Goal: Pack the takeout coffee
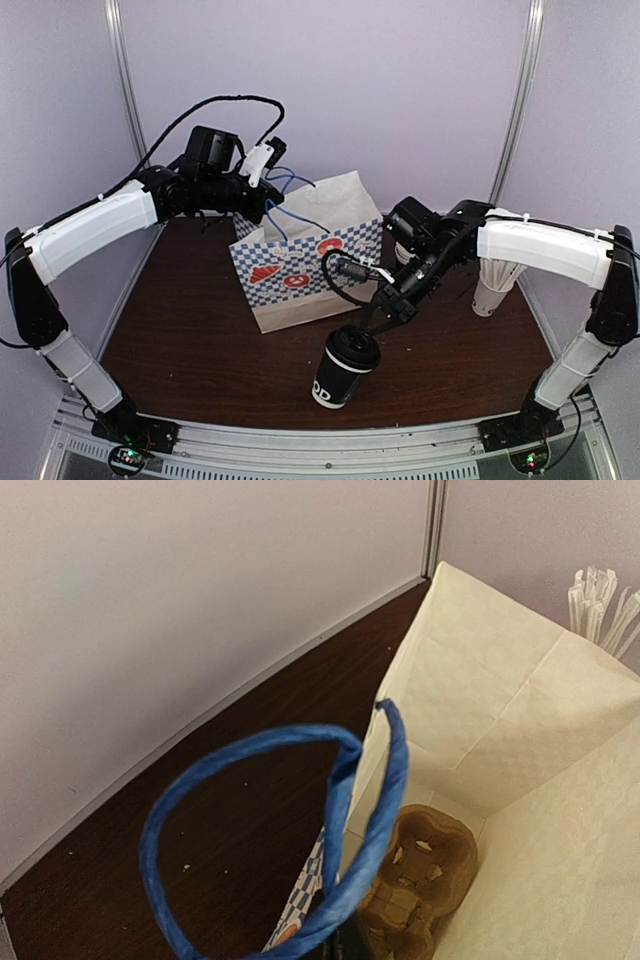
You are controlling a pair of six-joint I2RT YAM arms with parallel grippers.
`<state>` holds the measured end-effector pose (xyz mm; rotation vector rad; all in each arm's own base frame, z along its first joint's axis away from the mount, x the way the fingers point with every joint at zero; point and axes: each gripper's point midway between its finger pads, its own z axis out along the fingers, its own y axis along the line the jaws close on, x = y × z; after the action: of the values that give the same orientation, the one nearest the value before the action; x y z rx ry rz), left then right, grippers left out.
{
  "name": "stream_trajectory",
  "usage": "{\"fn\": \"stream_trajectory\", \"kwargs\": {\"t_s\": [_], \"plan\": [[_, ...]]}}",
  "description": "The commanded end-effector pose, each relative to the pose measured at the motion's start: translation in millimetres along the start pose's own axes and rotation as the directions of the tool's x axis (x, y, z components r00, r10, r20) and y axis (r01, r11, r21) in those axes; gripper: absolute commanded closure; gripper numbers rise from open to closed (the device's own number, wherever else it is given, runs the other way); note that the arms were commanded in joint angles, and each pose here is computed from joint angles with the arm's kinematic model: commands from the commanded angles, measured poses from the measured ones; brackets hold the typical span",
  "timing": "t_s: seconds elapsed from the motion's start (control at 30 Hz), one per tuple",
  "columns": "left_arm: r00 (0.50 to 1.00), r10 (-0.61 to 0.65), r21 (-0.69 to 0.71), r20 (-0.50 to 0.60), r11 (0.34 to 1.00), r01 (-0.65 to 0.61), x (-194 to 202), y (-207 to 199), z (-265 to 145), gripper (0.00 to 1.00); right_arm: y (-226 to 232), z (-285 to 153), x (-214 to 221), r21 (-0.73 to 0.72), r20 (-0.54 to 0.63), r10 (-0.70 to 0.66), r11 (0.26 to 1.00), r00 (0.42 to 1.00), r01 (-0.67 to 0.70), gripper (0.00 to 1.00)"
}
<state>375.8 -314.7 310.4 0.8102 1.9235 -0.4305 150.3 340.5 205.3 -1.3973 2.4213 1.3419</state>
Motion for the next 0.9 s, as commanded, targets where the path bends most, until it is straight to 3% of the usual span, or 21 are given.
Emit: {"fn": "stream_trajectory", "kwargs": {"t_s": [0.0, 0.27, 0.53, 0.7, 0.8, 0.87], "plan": [[0.996, 0.0, 0.009, 0.089, 1.0, -0.001, -25, 0, -19, 1.0, -42, 0, 3, 0.204, -0.043, -0.022, 0.979, 0.999, 0.031, 0.99], [0.993, 0.009, 0.004, 0.114, 1.0, -0.009, -31, -1, -34, 1.0, -90, -2, 11, 0.417, -0.106, -0.004, 0.908, 0.994, 0.048, 0.98], [0.994, 0.013, 0.007, 0.107, 1.0, -0.014, -27, -1, -34, 1.0, -89, -6, 7, 0.431, -0.111, -0.016, 0.9, 0.994, 0.062, 0.75], [0.992, 0.023, -0.005, 0.12, 1.0, -0.023, -33, 1, -38, 1.0, -89, -8, 6, 0.434, -0.116, -0.019, 0.898, 0.993, 0.068, 0.71], [0.99, 0.032, -0.009, 0.136, 0.999, -0.031, -42, 1, -43, 1.0, -72, -15, -4, 0.4, -0.092, -0.08, 0.91, 0.993, 0.111, 0.67], [0.99, 0.038, -0.011, 0.139, 0.999, -0.036, -45, 2, -45, 1.0, -53, -21, -9, 0.347, -0.091, -0.17, 0.918, 0.981, 0.191, 0.55]]}}
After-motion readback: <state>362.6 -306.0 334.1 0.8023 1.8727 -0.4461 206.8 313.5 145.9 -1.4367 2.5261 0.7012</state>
